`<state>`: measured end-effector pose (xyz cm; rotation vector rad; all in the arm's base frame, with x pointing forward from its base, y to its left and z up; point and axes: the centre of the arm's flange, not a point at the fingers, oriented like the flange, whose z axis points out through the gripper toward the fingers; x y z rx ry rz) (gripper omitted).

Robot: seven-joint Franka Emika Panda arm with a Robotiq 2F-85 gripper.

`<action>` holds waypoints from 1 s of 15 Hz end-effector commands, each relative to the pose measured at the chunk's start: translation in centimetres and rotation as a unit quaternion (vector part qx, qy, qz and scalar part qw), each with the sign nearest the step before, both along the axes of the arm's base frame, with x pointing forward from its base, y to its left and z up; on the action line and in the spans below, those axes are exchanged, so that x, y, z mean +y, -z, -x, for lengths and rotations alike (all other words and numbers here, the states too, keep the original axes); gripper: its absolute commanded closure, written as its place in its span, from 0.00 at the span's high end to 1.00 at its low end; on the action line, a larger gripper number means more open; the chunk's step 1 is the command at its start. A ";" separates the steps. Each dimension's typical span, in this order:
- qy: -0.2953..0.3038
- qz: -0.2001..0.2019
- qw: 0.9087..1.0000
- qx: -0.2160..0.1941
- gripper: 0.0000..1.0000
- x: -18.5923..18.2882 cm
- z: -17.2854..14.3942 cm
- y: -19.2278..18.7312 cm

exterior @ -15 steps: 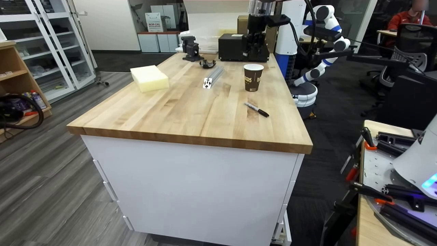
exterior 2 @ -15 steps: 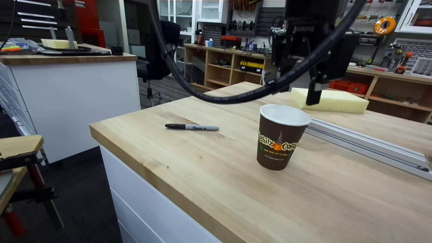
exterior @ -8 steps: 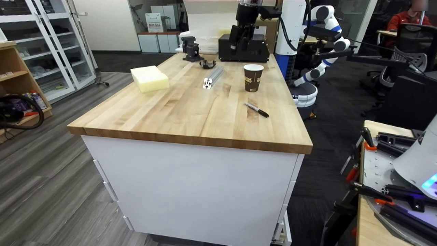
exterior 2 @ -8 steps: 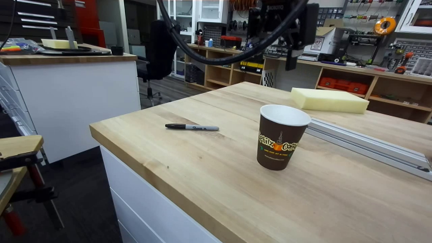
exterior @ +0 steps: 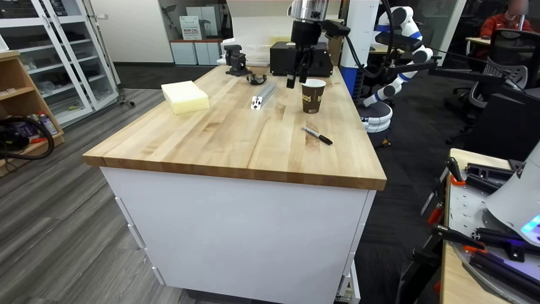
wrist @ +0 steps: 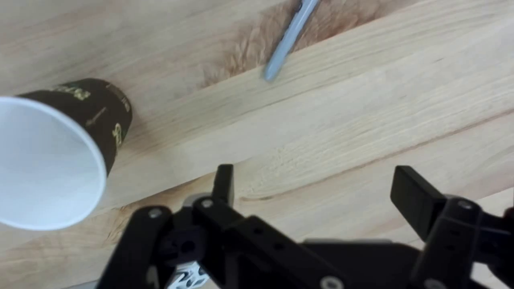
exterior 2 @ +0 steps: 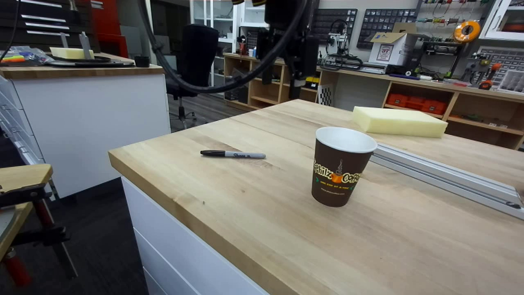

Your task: Move the cup to the right then place the marker in it

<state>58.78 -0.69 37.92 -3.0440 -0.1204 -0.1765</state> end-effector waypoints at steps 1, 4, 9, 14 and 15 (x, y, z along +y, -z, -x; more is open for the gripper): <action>0.027 0.015 0.999 0.023 1.00 2.1 5.2 -0.2; 0.075 0.020 0.997 0.012 1.00 4.1 7.5 0.7; 0.071 0.024 0.997 0.033 1.00 3.0 4.3 1.7; 0.154 0.054 0.985 0.056 1.00 3.1 3.2 3.6; 0.164 0.053 0.983 0.062 1.00 3.4 3.3 4.2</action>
